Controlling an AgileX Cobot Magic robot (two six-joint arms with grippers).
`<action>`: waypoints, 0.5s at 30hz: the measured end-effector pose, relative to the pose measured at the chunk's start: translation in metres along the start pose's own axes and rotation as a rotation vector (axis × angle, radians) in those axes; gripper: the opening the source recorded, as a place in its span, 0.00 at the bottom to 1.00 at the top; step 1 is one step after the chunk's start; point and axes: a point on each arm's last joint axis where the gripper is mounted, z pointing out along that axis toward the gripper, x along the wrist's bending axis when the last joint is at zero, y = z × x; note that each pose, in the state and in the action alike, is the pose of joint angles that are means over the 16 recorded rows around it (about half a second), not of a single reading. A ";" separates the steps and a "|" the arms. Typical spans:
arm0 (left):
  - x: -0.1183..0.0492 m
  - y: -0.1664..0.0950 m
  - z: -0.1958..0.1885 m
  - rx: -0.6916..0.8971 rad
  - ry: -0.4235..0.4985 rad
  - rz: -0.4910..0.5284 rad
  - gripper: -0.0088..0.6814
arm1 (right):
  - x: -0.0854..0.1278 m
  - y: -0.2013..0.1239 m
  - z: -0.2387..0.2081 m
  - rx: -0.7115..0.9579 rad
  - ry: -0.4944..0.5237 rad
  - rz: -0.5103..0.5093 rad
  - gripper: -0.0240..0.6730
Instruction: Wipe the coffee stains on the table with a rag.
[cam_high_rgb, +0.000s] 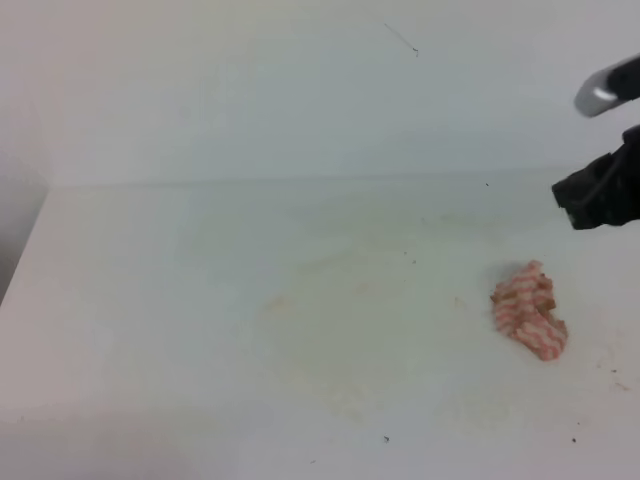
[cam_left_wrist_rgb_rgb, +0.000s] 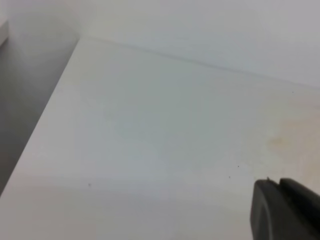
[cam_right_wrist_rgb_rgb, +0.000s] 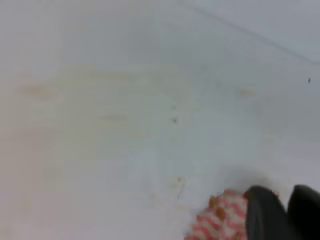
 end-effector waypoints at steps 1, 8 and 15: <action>0.000 0.000 0.000 0.000 0.000 0.000 0.01 | 0.002 0.003 -0.009 -0.017 -0.001 -0.007 0.18; 0.000 -0.002 0.001 0.005 0.001 0.000 0.01 | 0.017 0.013 -0.066 -0.091 -0.011 -0.030 0.04; 0.001 -0.005 0.002 0.016 0.004 0.000 0.01 | 0.027 0.000 -0.108 -0.104 -0.087 -0.003 0.04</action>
